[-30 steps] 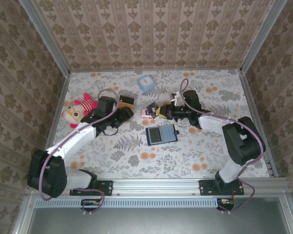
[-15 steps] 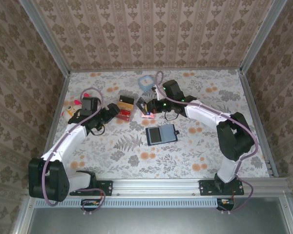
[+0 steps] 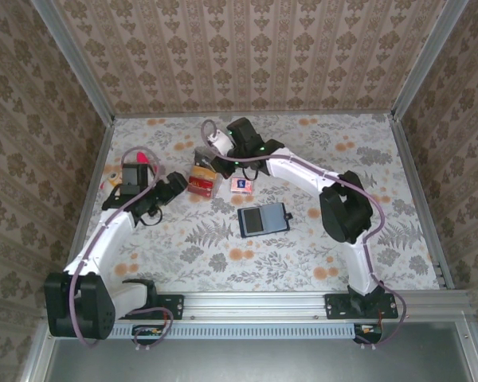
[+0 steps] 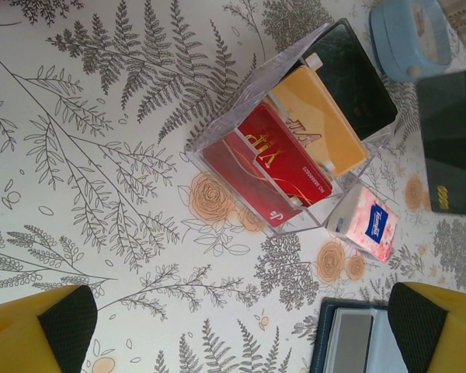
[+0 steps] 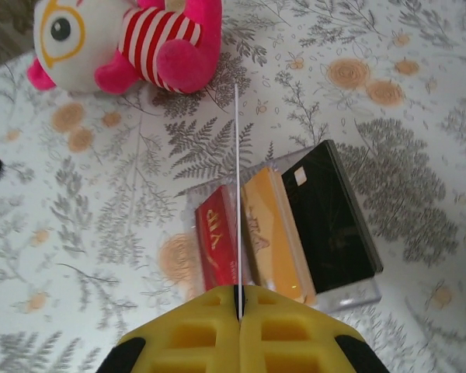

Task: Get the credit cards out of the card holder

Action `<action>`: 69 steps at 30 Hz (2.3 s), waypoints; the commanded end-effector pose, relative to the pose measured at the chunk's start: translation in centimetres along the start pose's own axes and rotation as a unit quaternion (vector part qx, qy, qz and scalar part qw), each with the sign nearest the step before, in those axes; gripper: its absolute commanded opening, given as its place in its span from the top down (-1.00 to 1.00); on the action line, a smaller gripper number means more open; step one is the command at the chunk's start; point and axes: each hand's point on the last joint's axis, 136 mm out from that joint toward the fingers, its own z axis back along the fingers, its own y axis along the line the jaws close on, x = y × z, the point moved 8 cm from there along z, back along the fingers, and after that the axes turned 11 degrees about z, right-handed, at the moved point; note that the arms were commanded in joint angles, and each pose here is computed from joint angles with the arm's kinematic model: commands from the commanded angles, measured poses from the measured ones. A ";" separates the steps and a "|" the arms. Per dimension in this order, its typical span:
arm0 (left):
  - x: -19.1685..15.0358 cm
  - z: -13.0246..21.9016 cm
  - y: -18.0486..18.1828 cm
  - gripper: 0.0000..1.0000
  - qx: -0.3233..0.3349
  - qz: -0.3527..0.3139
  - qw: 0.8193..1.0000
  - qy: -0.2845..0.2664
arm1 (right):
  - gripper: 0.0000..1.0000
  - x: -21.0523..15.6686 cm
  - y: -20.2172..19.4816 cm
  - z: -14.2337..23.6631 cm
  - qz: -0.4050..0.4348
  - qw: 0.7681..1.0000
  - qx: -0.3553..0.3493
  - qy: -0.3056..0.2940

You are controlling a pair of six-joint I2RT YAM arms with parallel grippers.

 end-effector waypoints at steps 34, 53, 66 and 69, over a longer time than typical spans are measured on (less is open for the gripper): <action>-0.2 -2.2 0.7 -1.00 -0.026 0.031 0.996 0.075 | 0.55 -1.6 -2.9 -5.4 0.173 0.981 -0.044 0.076; -2.3 -2.8 -1.4 -0.99 -0.036 -0.023 0.993 0.106 | -0.11 0.5 -1.4 4.6 -0.102 0.988 -0.113 0.034; -7.9 -4.8 -4.5 -0.98 -0.025 -0.098 0.987 0.123 | -0.14 -12.3 5.3 10.1 -0.423 0.888 -0.103 0.147; -9.0 -5.1 -4.8 -0.98 -0.023 -0.108 0.986 0.124 | -0.14 -14.8 6.6 9.9 -0.458 0.867 -0.090 0.173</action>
